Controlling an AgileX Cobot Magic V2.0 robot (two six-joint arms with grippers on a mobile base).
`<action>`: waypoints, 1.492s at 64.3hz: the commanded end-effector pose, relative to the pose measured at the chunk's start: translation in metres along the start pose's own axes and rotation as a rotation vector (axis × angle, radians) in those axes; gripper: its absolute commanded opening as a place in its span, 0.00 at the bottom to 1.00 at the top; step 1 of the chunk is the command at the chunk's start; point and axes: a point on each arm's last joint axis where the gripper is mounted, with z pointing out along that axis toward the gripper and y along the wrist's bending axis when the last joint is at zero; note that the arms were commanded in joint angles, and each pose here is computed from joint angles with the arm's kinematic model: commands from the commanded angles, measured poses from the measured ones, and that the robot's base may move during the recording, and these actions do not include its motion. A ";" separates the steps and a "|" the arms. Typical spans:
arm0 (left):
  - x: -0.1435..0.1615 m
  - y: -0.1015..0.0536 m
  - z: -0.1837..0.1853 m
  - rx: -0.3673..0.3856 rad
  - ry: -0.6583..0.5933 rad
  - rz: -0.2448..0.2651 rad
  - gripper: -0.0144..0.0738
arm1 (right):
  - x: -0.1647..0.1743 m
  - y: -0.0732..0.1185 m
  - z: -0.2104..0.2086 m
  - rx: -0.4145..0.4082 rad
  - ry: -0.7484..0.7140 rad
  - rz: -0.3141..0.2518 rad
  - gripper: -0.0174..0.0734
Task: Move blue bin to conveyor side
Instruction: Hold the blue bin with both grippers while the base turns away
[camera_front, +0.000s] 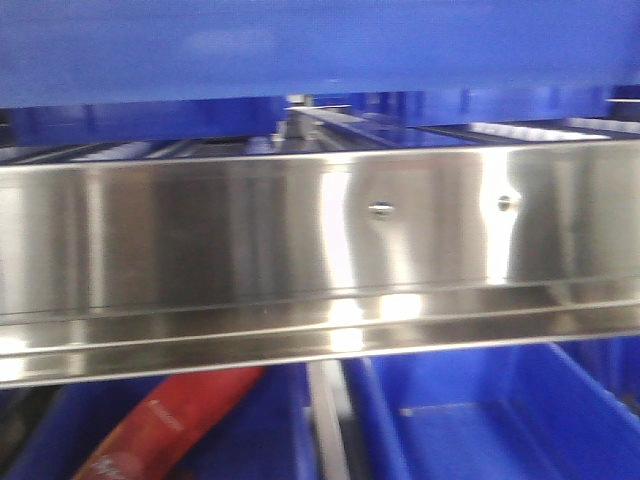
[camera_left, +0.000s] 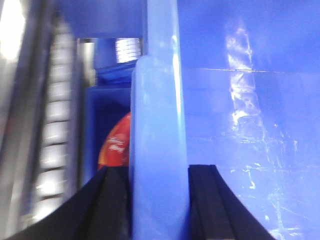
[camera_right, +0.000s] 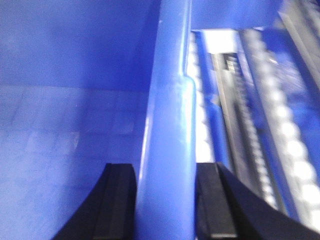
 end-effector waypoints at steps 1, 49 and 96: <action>-0.006 0.000 -0.012 0.021 -0.104 -0.004 0.14 | -0.010 0.000 -0.016 0.001 -0.141 -0.021 0.09; -0.006 0.000 -0.012 0.021 -0.104 -0.004 0.14 | -0.010 0.000 -0.016 0.001 -0.141 -0.021 0.09; -0.006 0.000 -0.012 0.021 -0.104 -0.004 0.14 | -0.010 0.000 -0.016 0.001 -0.141 -0.021 0.09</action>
